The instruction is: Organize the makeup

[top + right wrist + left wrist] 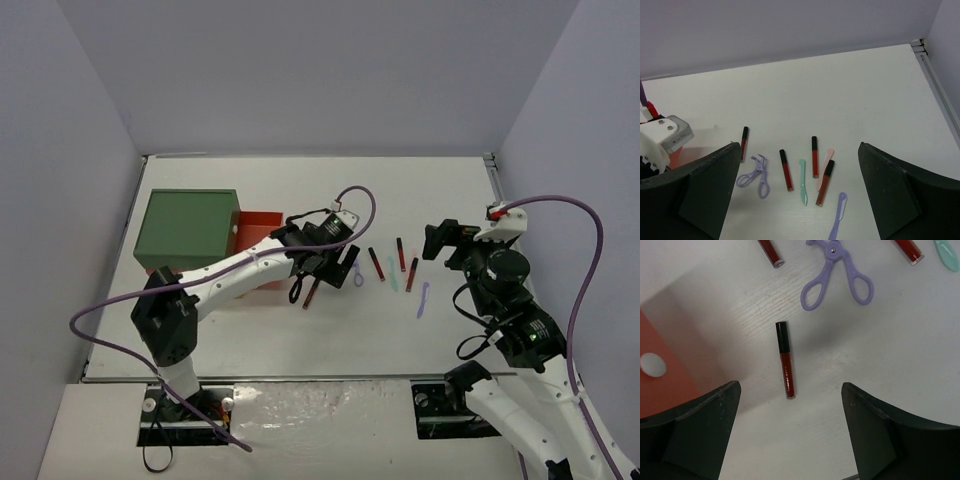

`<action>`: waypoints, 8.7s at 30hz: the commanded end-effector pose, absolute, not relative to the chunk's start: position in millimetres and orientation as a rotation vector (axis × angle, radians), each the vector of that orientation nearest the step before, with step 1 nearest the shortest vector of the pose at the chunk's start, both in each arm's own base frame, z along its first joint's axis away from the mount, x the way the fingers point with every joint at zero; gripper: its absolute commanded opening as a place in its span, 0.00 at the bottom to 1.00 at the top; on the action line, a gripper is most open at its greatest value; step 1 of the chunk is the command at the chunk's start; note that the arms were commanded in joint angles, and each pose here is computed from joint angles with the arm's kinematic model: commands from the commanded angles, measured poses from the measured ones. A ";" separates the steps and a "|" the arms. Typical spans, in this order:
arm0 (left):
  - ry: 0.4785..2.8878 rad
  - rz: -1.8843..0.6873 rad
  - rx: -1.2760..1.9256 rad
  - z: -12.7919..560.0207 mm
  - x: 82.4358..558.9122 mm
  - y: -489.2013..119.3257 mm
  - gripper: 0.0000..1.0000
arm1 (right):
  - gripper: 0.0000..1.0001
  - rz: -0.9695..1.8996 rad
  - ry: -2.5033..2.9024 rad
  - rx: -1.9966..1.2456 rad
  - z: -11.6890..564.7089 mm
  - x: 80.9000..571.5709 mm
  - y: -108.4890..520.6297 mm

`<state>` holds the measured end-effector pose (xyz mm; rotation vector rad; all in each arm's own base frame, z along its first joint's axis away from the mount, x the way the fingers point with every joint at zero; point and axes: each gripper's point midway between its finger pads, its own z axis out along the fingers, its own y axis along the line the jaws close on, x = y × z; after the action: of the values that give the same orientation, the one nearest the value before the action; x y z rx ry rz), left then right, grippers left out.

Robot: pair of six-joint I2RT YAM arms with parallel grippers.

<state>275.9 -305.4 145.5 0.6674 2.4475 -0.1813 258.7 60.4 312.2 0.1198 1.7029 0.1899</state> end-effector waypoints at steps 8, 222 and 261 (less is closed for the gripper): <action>2.620 -0.151 0.471 88.5 294.2 -295.3 0.78 | 1.00 0.196 1.712 0.111 294.0 251.7 59.0; 1.788 0.025 -0.081 332.3 306.2 -34.5 0.97 | 0.00 0.755 1.933 -0.128 263.5 381.3 345.4; 1.836 0.035 -0.061 315.9 313.4 -36.7 0.97 | 0.56 0.031 2.287 0.062 111.7 407.4 99.4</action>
<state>305.1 -34.3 290.5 -0.0339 1.9170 0.0728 398.8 109.0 115.1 0.0757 2.2861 0.0268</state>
